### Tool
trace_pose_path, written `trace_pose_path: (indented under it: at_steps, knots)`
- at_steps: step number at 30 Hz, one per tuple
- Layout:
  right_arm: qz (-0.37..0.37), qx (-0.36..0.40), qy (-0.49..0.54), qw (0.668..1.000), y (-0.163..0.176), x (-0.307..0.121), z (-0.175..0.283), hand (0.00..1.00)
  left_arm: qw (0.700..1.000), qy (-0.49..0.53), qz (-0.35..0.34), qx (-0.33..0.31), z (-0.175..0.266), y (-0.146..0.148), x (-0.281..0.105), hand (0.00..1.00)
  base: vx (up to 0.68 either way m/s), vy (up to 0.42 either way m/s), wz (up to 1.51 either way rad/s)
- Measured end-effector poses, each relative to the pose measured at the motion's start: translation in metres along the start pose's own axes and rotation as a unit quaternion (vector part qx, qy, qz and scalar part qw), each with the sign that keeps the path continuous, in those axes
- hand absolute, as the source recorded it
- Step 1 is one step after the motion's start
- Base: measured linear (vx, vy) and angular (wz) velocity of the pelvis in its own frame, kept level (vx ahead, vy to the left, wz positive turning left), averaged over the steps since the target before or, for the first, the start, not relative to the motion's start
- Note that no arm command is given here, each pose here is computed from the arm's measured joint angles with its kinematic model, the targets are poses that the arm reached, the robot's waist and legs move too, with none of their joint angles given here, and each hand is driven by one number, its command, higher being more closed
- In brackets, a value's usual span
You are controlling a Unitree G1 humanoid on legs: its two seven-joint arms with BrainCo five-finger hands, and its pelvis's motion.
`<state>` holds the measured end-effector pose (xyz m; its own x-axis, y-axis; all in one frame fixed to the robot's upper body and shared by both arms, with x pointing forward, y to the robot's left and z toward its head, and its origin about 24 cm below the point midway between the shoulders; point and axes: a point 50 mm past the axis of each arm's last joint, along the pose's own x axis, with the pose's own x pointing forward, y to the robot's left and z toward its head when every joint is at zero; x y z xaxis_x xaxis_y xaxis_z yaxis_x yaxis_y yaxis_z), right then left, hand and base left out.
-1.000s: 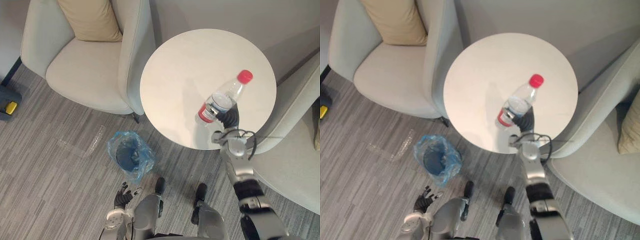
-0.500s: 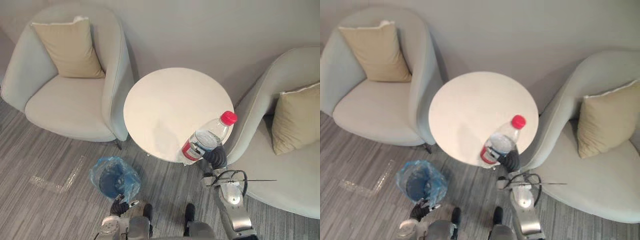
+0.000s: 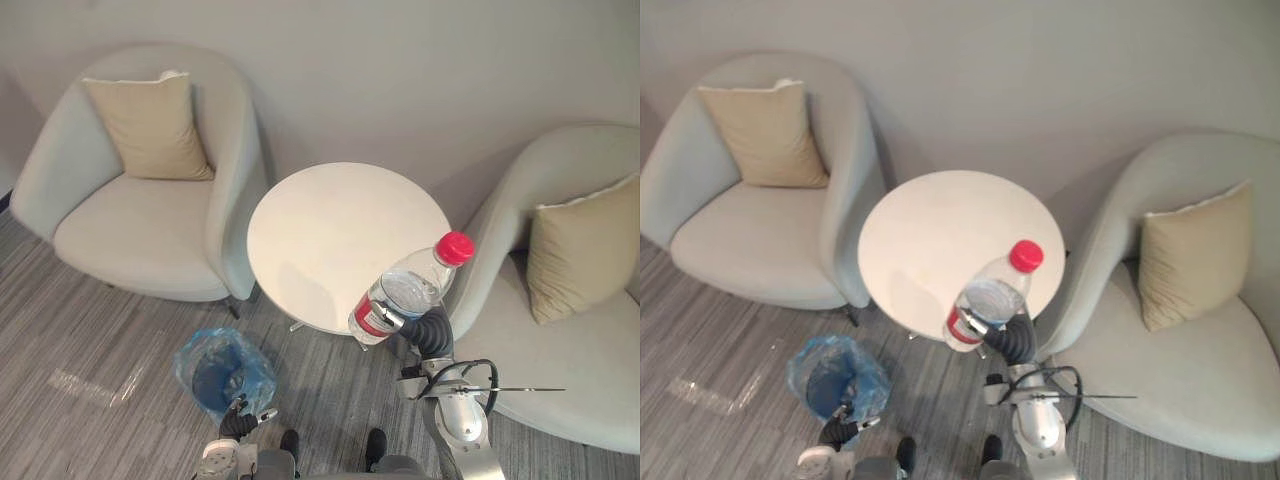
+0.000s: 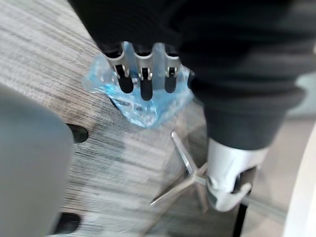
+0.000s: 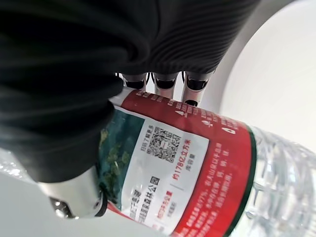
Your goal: Gather rubbish on tea table into small bin, then transfer packed bag to large trash can.
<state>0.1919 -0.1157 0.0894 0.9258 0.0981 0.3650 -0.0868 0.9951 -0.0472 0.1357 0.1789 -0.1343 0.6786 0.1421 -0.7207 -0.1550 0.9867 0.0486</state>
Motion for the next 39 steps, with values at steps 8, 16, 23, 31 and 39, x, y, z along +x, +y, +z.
trace_pose_path:
  at_steps: [8,16,23,31,39]
  knots:
    - [-0.017,-0.035,-0.055,0.998,-0.011,0.035,0.008,1.0,0.996,0.001,-0.081,0.019,0.003,-0.054,-0.001,0.0,-0.04,0.041,0.67]
    - [0.0,-0.031,0.054,0.998,0.003,0.03,-0.044,1.0,0.991,0.029,-0.106,0.077,-0.014,-0.057,-0.006,0.0,-0.04,0.122,0.39]
    - [0.011,-0.012,0.071,0.997,0.016,0.027,-0.05,1.0,0.992,0.036,-0.086,0.087,-0.018,-0.039,-0.004,0.0,-0.04,0.051,0.45]
    - [0.04,-0.022,0.089,0.995,0.015,0.016,-0.055,1.0,0.994,0.032,-0.058,0.083,-0.011,-0.022,0.003,0.0,0.18,-0.059,0.9]
    - [0.033,-0.027,0.116,0.992,0.007,0.006,-0.062,1.0,0.995,0.048,-0.06,0.058,-0.017,-0.032,0.001,0.0,0.21,-0.15,0.46]
